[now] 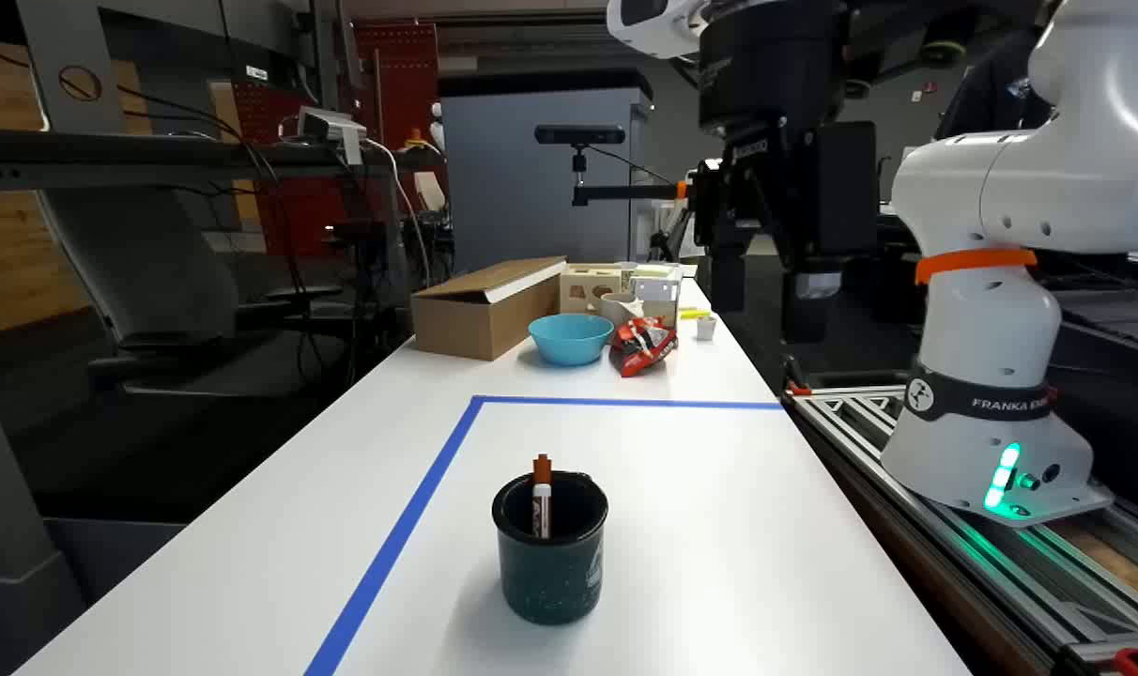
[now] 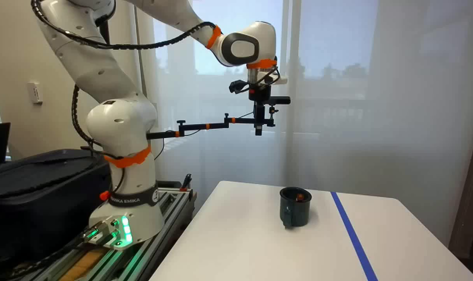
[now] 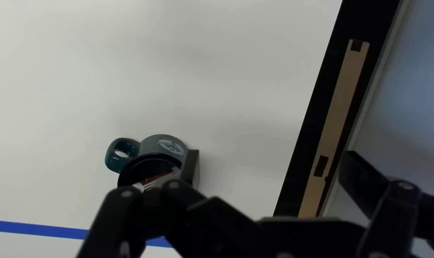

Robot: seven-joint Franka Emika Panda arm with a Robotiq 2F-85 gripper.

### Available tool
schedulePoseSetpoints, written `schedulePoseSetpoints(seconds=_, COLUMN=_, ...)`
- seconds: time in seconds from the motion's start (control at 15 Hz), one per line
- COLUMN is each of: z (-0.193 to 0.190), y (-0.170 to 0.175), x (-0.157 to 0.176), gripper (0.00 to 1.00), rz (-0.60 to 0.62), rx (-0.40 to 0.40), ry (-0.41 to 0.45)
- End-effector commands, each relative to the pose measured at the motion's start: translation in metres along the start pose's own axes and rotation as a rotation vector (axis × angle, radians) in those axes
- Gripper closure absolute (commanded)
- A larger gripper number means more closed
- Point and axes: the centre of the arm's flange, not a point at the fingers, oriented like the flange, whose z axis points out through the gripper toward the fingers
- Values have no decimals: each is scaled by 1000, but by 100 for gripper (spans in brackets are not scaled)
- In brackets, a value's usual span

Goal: Take the marker out of the cup

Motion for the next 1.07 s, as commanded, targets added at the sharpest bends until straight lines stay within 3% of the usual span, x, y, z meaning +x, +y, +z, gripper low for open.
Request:
schedulePoseSetpoints(seconds=0.0, z=0, y=0, x=0, gripper=0, rz=0, rx=0, ry=0)
schedulePoseSetpoints(seconds=0.67, z=0, y=0, x=0, gripper=0, rz=0, rx=0, ry=0)
schedulePoseSetpoints(seconds=1.0, z=6, y=-15, x=36, gripper=0, rz=-293, rx=37, ry=50)
